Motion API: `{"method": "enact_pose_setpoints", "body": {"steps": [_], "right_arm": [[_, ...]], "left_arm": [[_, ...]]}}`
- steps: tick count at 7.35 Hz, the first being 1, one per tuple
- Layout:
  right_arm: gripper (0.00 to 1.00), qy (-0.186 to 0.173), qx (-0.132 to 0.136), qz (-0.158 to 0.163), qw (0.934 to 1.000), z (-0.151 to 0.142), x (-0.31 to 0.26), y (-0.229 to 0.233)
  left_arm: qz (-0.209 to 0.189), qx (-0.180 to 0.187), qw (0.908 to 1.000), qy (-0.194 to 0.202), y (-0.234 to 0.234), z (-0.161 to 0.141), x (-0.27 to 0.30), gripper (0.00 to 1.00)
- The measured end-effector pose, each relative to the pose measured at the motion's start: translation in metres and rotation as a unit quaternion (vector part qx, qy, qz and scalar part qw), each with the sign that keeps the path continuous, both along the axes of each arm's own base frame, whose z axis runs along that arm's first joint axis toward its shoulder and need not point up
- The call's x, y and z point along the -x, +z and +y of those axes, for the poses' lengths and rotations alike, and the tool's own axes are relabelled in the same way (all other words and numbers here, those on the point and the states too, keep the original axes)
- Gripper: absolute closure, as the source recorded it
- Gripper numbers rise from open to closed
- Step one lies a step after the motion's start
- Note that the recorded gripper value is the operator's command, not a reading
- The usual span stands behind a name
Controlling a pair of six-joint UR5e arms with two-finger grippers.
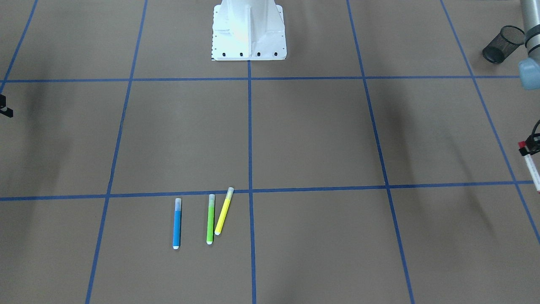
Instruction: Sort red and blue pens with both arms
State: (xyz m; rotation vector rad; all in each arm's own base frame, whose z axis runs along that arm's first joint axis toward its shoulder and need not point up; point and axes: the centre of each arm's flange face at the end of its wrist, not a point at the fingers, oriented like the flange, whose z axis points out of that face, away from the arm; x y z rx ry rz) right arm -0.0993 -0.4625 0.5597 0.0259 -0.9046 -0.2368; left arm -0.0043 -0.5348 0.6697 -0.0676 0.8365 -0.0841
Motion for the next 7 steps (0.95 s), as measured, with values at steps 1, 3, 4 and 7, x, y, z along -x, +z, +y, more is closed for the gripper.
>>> {"method": "enact_pose_setpoints", "body": {"steps": [1,3,4,7], "right_arm": [[0.01,0.016,0.018,-0.004,0.9997,-0.01,0.016,-0.019],[0.01,0.035,0.045,-0.012,0.9983,-0.028,0.056,-0.059],[0.01,0.037,0.053,-0.015,0.9978,-0.031,0.071,-0.072],[0.01,0.039,0.064,-0.022,0.9969,-0.038,0.102,-0.099]], "left_arm": [[0.002,0.024,0.9997,0.007,0.015,0.015,0.031,1.0],[0.013,0.093,0.9951,0.031,0.024,0.044,0.077,1.0],[0.024,0.124,0.9911,0.041,0.017,0.06,0.091,1.0],[0.055,0.194,0.9732,0.111,-0.007,0.113,0.113,1.0]]}}
